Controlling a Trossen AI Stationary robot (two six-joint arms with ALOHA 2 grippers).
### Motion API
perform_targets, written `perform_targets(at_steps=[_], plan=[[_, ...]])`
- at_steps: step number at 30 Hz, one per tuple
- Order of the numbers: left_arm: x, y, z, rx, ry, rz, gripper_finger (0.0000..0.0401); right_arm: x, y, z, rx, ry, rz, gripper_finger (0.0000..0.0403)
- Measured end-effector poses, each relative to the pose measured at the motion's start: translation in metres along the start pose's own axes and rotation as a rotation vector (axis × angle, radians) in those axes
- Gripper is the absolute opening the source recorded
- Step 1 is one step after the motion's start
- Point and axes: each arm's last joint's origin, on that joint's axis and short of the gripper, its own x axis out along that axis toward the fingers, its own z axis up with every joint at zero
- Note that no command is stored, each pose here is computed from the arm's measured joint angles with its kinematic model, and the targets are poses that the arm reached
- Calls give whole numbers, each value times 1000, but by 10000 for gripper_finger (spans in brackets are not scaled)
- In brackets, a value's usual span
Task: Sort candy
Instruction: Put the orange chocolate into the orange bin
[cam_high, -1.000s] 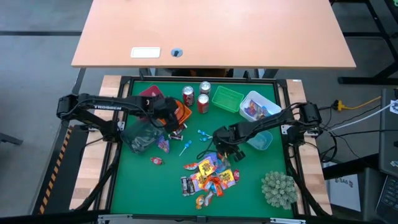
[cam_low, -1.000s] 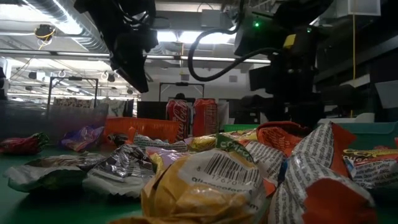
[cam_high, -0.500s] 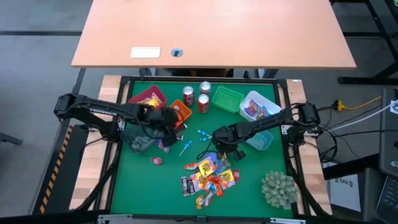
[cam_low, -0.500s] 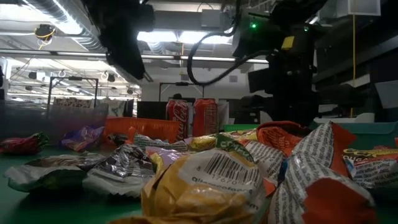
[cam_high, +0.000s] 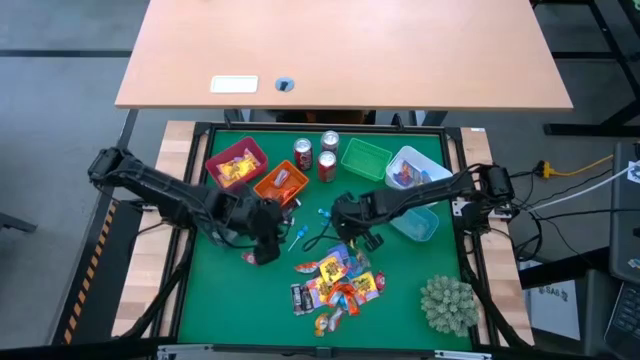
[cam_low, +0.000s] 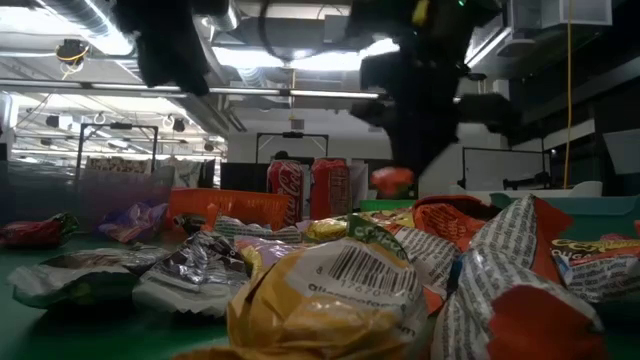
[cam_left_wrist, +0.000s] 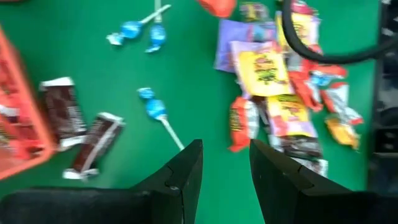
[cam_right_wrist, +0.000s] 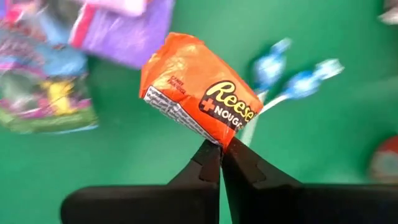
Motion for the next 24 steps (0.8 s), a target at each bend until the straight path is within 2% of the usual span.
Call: perform_targets(at_steps=[5, 13, 19, 24], plan=[[-3, -15, -6, -13, -21, -64, 121, -16, -13, 14, -78, -52, -119, 3], [-7, -31, -15, 4, -56, -106, 121, -26, -37, 30, -171, -226, -299, 4], [-9, -37, -21, 27, -64, -107, 121, -30, -71, 27, -94, -353, -448, 5], [-9, -37, -21, 6, -77, -96, 121, -35, -100, 15, -53, -499, -468, 5]])
